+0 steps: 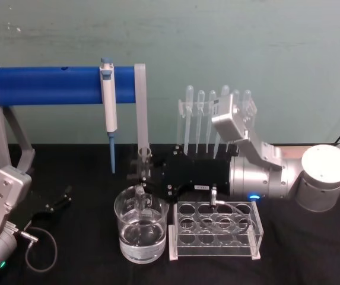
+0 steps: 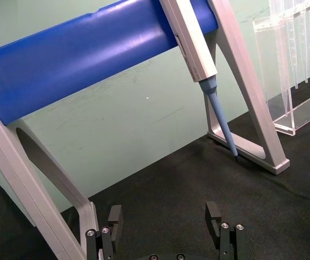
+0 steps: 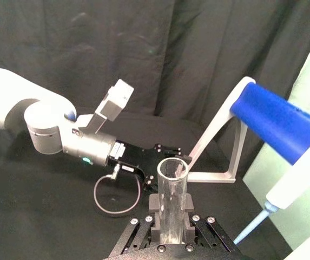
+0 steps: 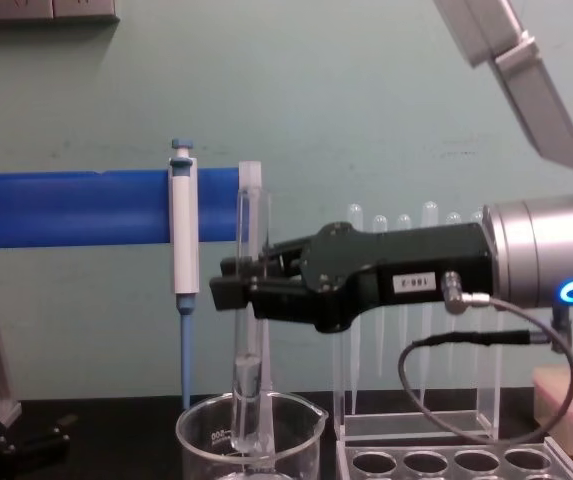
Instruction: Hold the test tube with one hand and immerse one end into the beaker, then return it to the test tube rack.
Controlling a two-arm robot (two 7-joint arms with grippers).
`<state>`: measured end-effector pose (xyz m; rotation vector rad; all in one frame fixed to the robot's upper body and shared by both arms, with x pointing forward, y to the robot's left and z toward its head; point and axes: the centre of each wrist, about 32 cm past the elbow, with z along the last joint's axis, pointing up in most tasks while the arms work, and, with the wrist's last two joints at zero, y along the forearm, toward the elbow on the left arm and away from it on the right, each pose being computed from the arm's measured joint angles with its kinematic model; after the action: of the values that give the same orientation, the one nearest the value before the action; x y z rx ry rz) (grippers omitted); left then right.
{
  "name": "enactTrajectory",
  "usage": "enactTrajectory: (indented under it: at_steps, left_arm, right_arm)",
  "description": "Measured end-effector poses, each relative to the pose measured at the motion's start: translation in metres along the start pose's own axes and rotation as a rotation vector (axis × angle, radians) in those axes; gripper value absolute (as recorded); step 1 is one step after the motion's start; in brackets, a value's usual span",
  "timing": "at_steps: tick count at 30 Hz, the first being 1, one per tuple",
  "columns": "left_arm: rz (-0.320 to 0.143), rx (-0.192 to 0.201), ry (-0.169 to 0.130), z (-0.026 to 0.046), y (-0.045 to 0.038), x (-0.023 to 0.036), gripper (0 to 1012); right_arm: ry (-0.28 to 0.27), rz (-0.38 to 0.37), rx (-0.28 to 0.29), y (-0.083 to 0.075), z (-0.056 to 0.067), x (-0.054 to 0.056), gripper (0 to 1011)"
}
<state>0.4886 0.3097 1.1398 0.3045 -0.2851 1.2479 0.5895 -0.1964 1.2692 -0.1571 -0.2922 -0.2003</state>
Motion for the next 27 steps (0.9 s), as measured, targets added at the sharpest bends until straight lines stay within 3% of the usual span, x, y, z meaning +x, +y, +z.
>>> enactTrajectory:
  at_steps: [15, 27]
  left_arm:
    - [0.000, 0.000, 0.000, 0.0000, 0.0000, 0.0000, 1000]
    - [0.000, 0.000, 0.000, 0.0000, 0.0000, 0.0000, 1000]
  right_arm:
    - [-0.014, -0.012, 0.000, -0.011, 0.033, 0.003, 225]
    - [-0.024, -0.056, 0.016, -0.032, 0.049, -0.008, 225]
